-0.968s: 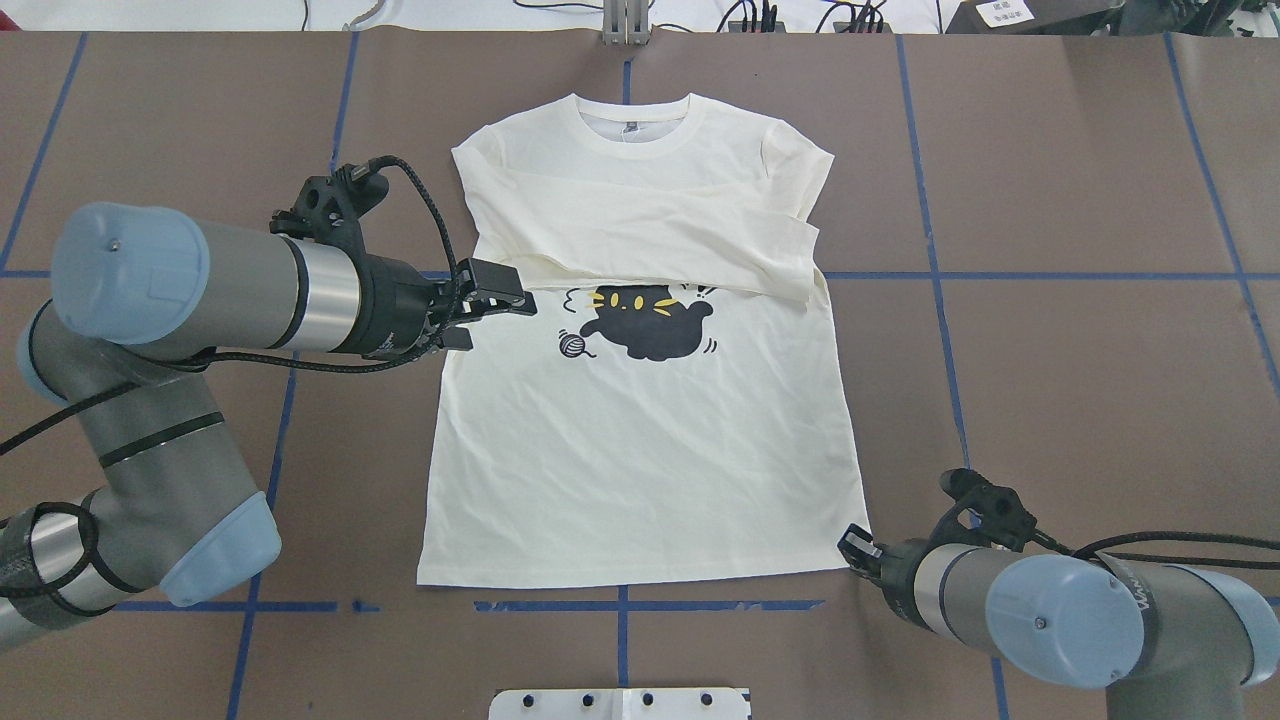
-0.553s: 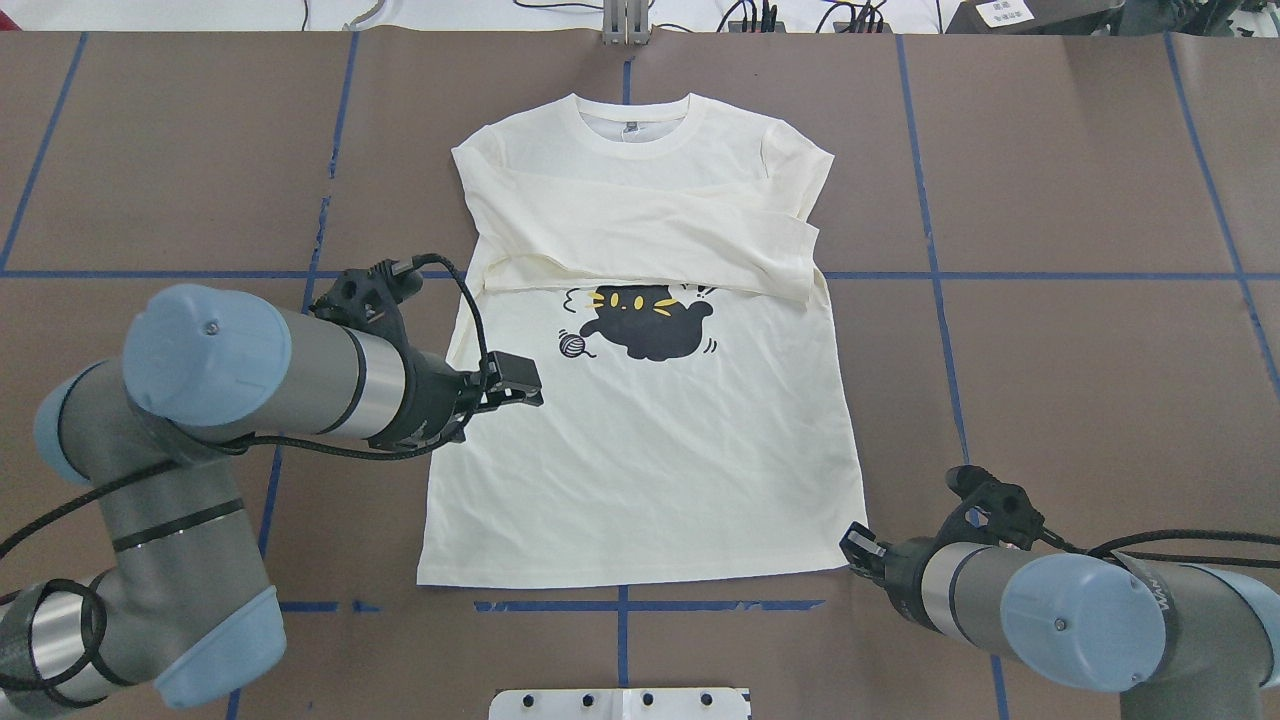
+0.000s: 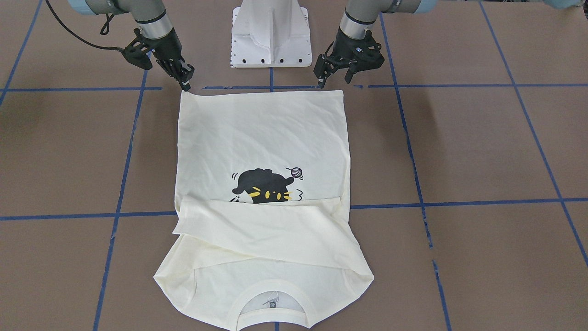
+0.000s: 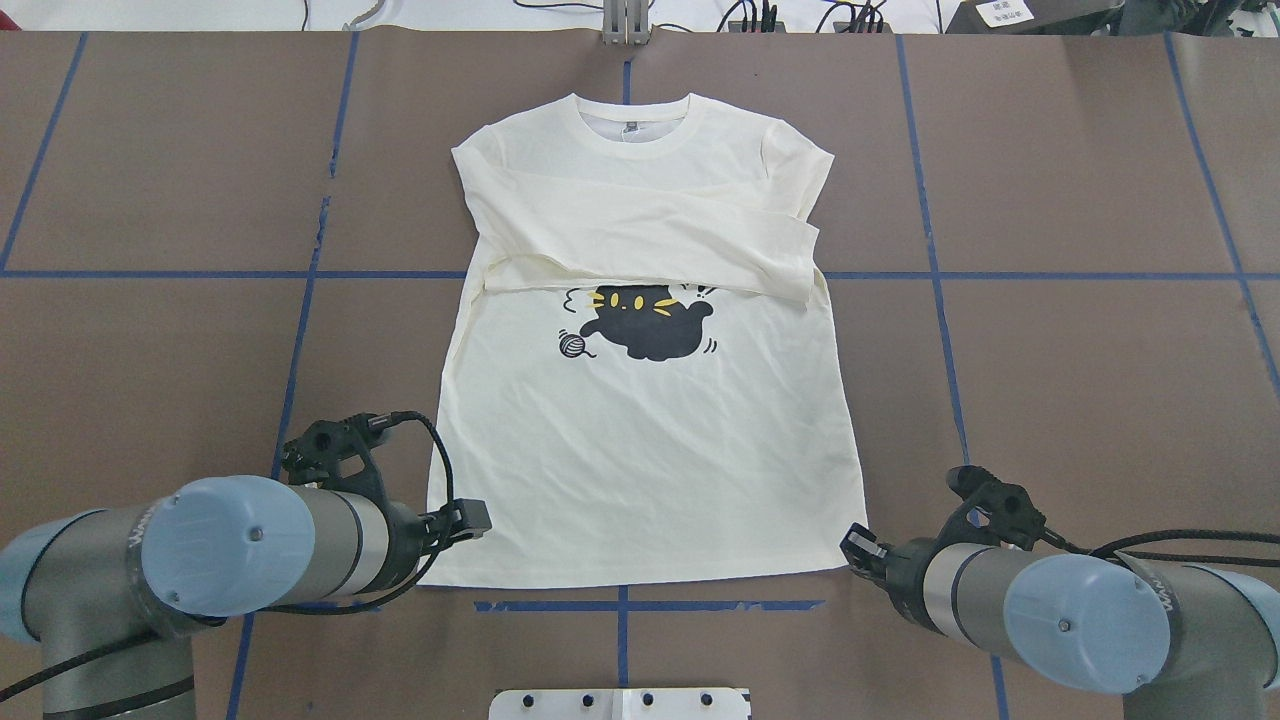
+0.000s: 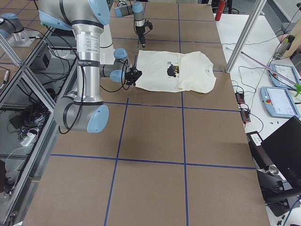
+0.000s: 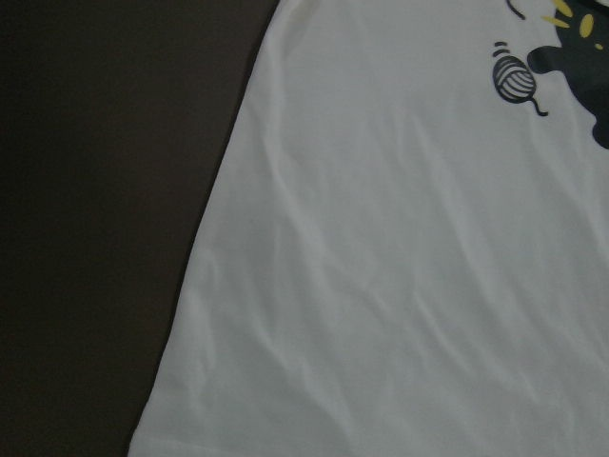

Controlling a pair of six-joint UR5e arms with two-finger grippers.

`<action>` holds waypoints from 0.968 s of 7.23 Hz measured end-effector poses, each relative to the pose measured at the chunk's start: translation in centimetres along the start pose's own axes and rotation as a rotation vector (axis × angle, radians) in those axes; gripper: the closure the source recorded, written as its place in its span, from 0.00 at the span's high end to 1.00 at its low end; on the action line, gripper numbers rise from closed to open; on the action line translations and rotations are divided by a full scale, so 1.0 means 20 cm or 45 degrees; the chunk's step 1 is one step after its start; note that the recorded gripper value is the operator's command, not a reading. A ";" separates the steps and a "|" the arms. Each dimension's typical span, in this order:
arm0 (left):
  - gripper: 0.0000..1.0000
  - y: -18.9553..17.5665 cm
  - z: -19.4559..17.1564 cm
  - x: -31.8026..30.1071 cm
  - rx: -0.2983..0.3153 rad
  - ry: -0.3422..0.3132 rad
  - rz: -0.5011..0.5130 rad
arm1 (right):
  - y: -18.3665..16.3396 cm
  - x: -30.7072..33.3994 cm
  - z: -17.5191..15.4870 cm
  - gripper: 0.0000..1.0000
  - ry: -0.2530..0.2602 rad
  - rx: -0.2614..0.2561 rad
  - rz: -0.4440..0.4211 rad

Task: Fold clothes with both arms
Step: 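Grasp the hem corners nearest the robot with both grippers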

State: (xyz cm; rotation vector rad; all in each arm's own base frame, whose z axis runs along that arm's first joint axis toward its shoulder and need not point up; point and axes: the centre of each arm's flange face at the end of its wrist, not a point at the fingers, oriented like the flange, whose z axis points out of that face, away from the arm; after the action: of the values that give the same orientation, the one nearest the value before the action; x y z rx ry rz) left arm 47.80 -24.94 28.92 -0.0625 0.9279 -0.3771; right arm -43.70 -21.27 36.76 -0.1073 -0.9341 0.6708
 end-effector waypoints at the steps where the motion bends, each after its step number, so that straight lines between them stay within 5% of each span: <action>1: 0.81 0.05 0.08 -0.04 -0.006 -0.042 -0.022 | 0.00 0.00 0.00 0.00 0.003 0.000 -0.004; 7: 0.51 0.07 0.24 -0.10 0.000 -0.124 -0.055 | 0.00 0.01 0.01 0.00 0.008 0.001 -0.004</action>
State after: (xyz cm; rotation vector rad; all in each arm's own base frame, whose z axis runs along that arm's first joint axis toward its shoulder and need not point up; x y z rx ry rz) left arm 50.92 -23.47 33.15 -0.0997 0.8317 -0.4105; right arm -43.76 -21.23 37.00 -0.1071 -0.9275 0.6679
